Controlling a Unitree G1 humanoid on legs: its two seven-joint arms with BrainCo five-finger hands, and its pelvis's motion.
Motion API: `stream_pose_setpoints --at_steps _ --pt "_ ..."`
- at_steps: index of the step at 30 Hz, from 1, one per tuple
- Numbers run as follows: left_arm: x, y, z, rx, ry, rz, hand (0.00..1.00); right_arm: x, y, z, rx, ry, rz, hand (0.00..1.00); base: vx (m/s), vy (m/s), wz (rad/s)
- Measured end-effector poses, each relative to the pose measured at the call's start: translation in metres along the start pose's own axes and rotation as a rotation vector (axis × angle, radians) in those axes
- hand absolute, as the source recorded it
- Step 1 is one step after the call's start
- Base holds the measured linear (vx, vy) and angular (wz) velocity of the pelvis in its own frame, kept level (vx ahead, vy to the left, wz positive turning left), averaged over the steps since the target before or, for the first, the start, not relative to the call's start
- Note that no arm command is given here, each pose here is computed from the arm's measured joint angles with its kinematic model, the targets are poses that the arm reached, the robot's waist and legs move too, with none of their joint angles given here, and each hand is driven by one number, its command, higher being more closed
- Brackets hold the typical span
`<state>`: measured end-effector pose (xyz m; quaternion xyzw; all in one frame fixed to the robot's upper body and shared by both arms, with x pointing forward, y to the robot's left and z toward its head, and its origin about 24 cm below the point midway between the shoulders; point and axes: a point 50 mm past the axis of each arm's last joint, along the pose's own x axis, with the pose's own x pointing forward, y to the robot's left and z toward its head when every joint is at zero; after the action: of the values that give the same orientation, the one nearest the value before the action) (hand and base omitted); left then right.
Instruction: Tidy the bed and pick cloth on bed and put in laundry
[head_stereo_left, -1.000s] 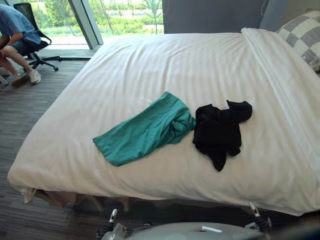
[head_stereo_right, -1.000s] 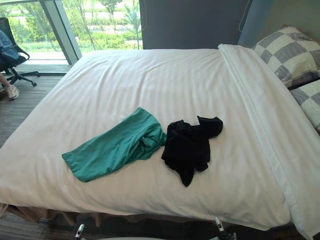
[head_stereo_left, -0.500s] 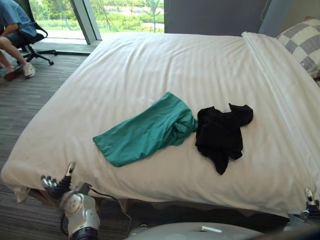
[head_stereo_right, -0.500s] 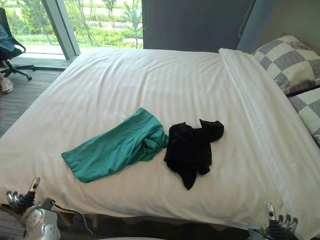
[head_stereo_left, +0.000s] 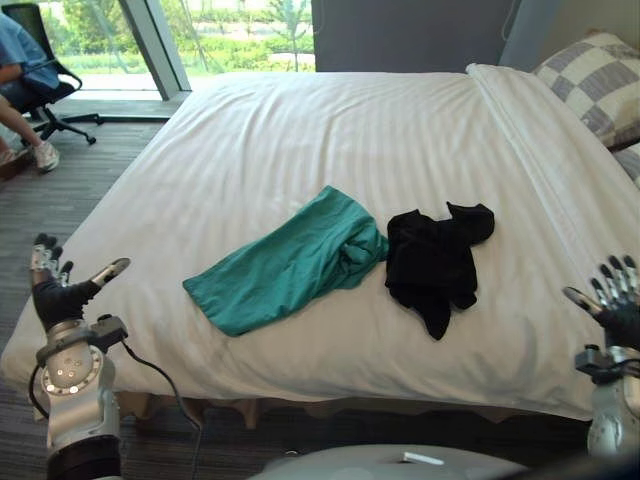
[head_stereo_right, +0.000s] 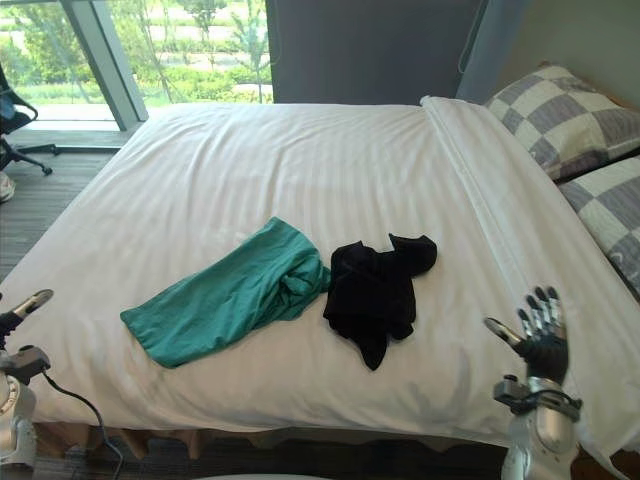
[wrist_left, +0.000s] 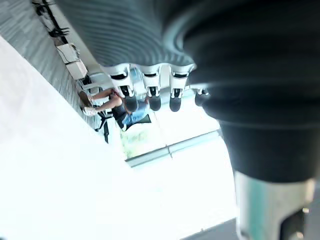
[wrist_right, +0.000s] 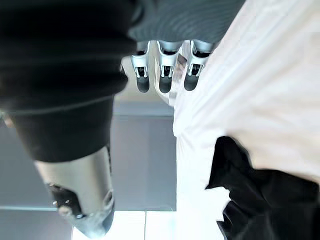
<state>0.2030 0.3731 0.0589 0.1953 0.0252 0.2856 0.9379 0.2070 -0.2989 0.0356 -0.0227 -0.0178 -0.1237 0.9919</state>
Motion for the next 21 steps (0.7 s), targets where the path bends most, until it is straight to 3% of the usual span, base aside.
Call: stream_pose_setpoints --at_steps 8,12,21 --pt "0.033 -0.032 0.024 0.218 -0.052 -0.174 0.0 0.029 0.027 0.018 -0.001 -0.033 0.101 0.0 -0.08 -0.052 -0.13" --pt "0.051 -0.062 0.06 0.221 -0.142 -0.239 0.0 0.043 0.042 0.047 0.021 -0.155 0.131 0.0 -0.04 -0.007 -0.12" --pt "0.062 -0.092 0.1 0.281 -0.223 -0.301 0.0 0.038 0.059 0.082 0.035 -0.309 0.197 0.0 -0.02 0.003 -0.19"
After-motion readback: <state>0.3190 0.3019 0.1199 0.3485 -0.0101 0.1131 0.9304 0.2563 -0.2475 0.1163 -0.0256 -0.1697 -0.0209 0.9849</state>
